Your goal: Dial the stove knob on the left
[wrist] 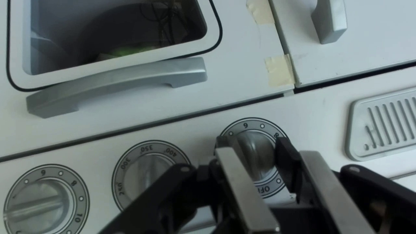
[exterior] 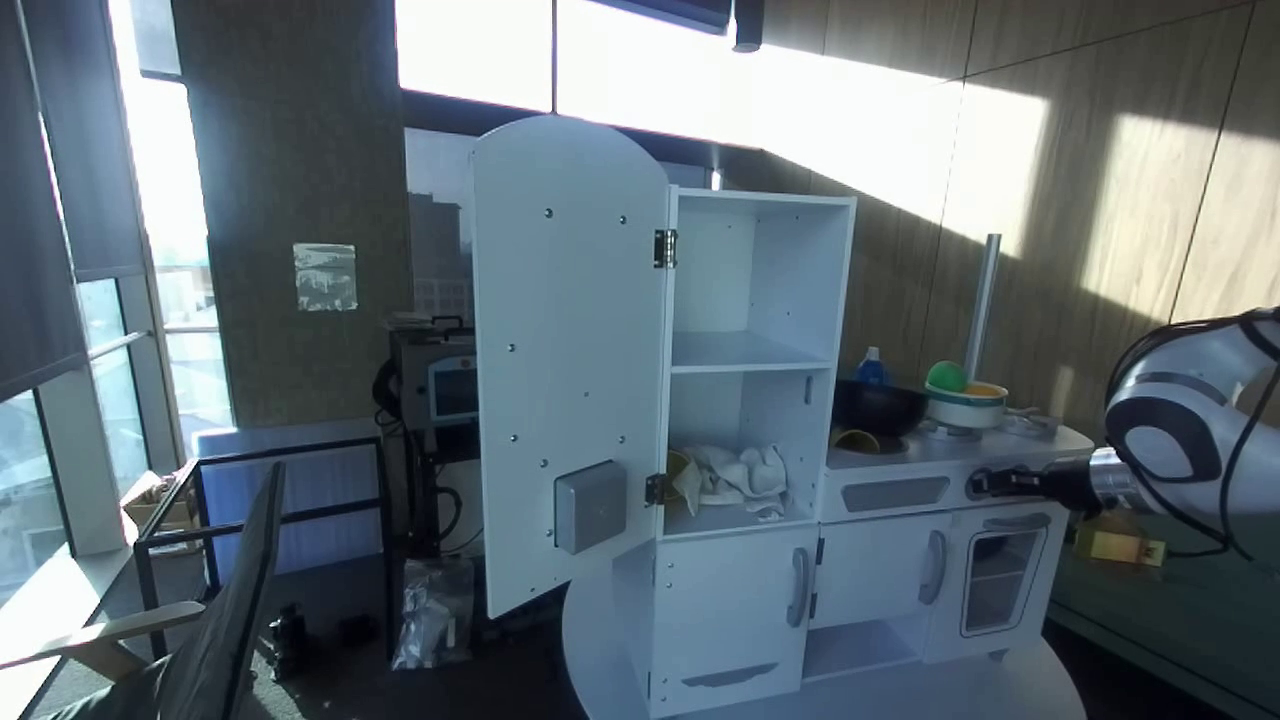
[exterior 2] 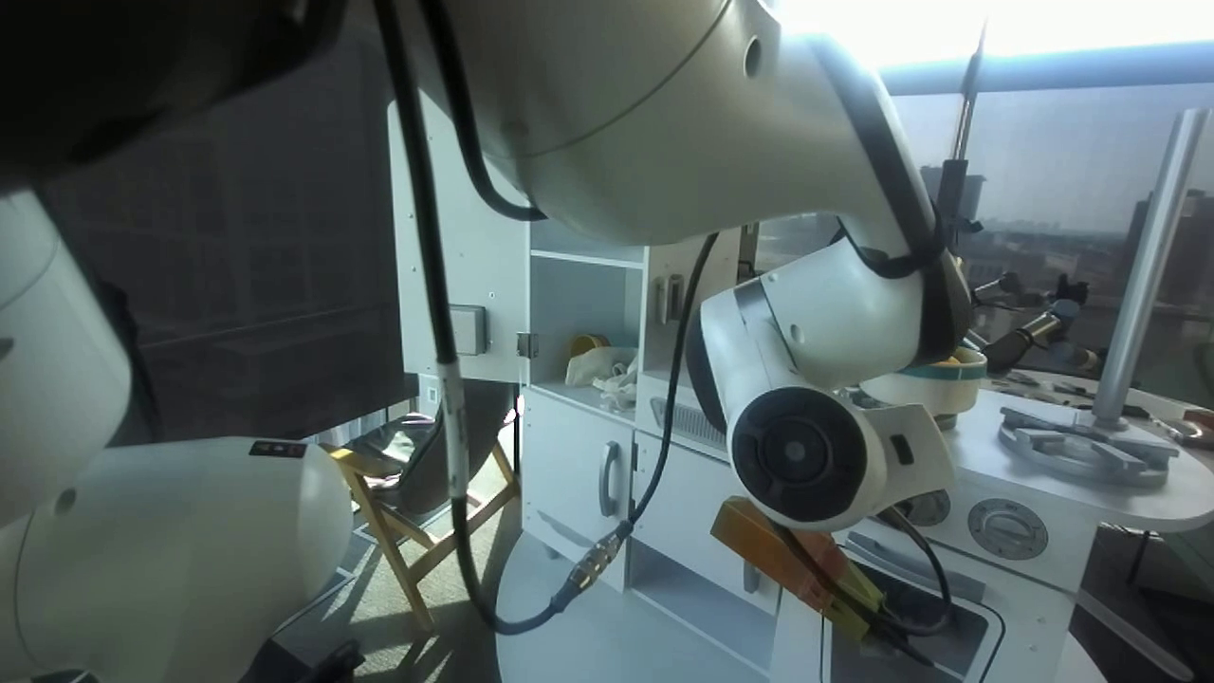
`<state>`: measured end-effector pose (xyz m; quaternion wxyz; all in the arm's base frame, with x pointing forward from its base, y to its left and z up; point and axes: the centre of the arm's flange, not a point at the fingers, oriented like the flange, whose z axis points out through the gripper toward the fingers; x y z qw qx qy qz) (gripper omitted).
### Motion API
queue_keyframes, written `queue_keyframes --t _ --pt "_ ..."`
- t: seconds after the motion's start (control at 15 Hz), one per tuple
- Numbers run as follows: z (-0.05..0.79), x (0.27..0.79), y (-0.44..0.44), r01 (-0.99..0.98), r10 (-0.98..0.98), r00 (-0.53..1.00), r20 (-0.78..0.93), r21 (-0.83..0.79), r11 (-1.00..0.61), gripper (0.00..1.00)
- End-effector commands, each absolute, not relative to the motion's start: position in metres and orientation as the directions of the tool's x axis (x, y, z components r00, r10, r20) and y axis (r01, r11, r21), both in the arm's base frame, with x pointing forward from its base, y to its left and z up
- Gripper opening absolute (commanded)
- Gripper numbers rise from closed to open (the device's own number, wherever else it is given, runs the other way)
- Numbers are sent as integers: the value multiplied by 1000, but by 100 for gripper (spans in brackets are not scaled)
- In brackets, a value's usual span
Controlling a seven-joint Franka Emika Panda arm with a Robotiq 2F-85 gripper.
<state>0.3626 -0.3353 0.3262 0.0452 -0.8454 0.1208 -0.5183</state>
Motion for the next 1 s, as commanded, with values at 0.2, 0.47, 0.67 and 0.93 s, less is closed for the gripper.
queue_keyframes --t 0.2,0.47,0.67,0.93 --pt "316 359 -319 -171 -97 380 920 -33 -985 23" --pt "309 356 -308 -177 36 345 938 102 -979 23" --pt "310 355 -306 -167 100 330 939 162 -973 23" --pt "304 358 -302 -167 176 313 933 237 -957 22"
